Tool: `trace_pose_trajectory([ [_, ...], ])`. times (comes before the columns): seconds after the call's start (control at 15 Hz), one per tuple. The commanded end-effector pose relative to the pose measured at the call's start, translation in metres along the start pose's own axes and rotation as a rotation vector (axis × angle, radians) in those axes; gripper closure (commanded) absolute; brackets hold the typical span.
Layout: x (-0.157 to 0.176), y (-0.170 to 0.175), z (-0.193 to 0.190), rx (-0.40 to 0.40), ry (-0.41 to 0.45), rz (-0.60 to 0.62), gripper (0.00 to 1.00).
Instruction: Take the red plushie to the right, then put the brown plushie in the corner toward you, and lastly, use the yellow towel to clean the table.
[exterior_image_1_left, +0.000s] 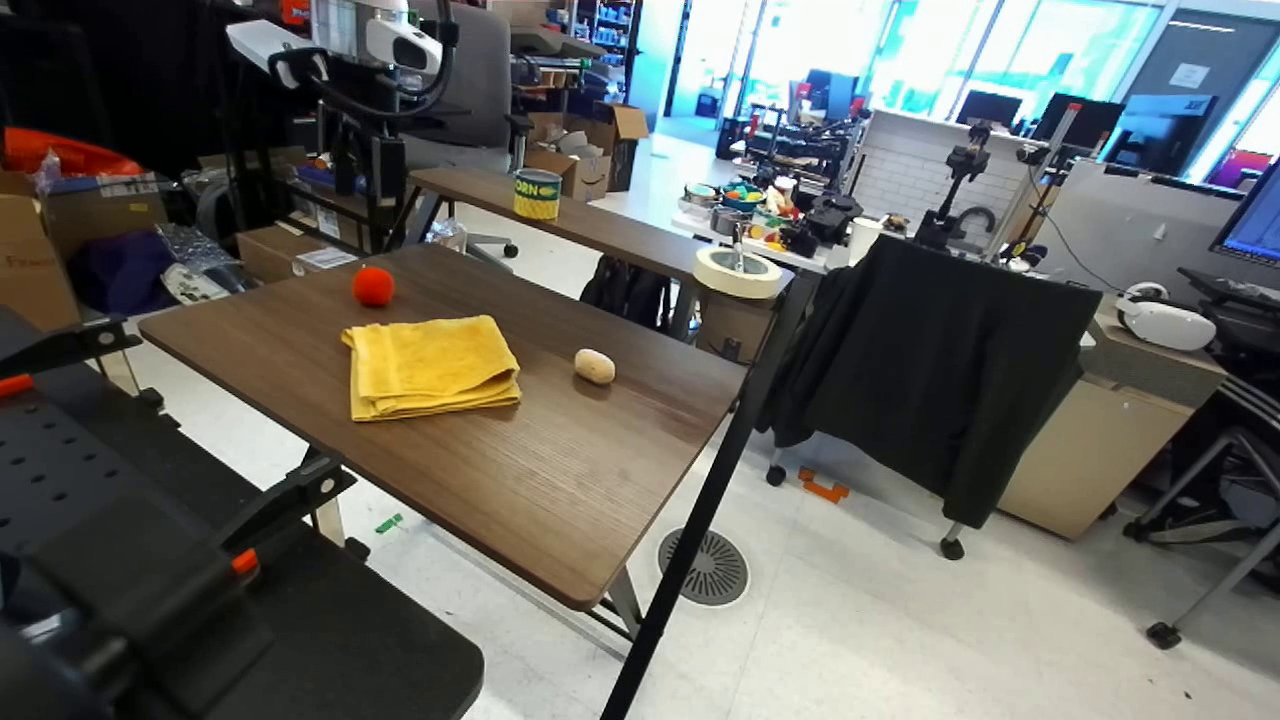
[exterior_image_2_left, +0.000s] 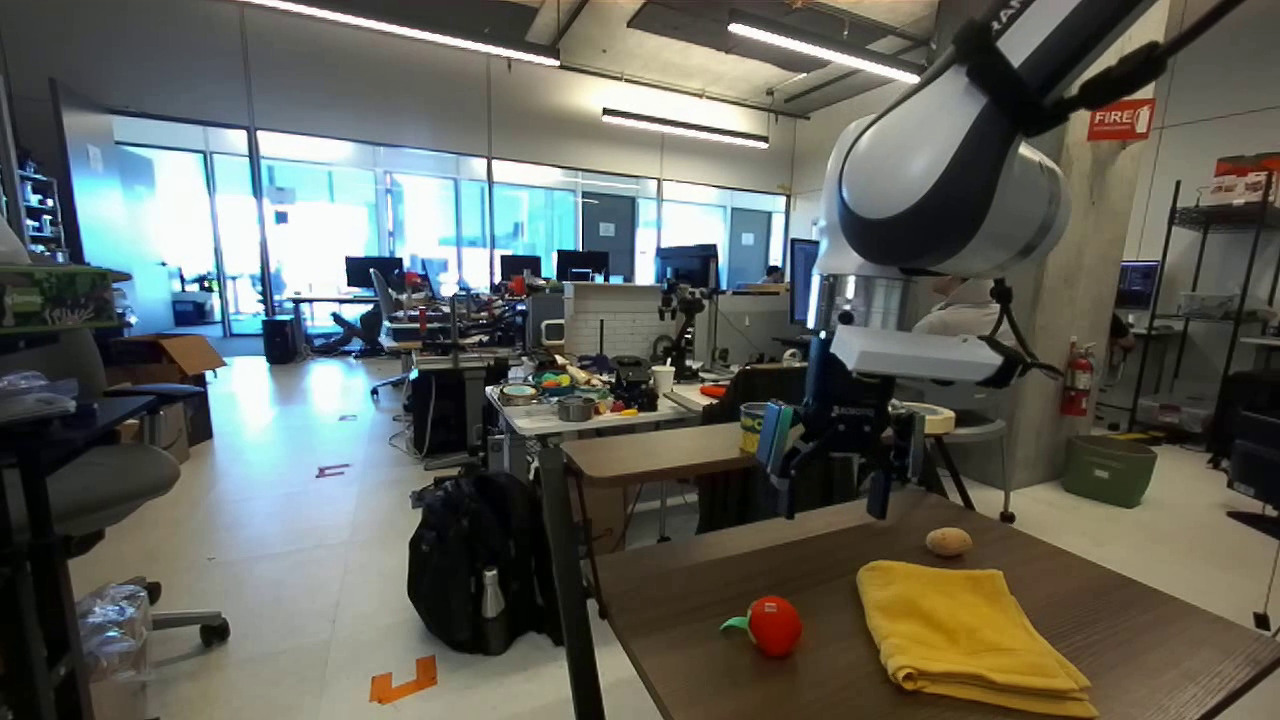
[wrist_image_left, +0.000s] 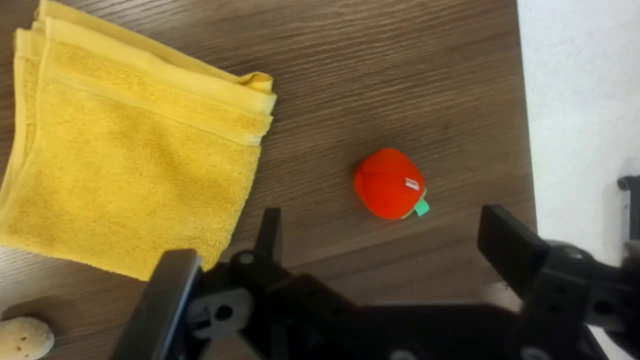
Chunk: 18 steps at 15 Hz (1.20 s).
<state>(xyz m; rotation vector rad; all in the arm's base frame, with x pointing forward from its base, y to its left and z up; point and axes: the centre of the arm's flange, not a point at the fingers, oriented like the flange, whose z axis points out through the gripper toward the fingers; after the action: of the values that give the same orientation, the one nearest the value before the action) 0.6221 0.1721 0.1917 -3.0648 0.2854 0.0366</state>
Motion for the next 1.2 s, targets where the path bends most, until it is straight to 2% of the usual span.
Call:
trace_pose_trajectory([
  [0.0,0.001,0.035,-0.012,0.005,-0.054,-0.195,0.00],
  [0.27,0.008,0.042,-0.009,-0.039,-0.134,-0.393,0.00],
  [0.33,0.007,0.031,-0.009,-0.070,-0.142,-0.339,0.00],
  [0.4,0.006,0.045,0.000,-0.030,-0.119,-0.321,0.00],
  [0.73,0.006,0.045,0.002,-0.033,-0.125,-0.321,0.00],
  [0.93,0.027,0.030,0.025,-0.040,-0.109,-0.274,0.00],
  [1.13,0.036,-0.003,0.057,-0.004,-0.068,-0.264,0.00],
])
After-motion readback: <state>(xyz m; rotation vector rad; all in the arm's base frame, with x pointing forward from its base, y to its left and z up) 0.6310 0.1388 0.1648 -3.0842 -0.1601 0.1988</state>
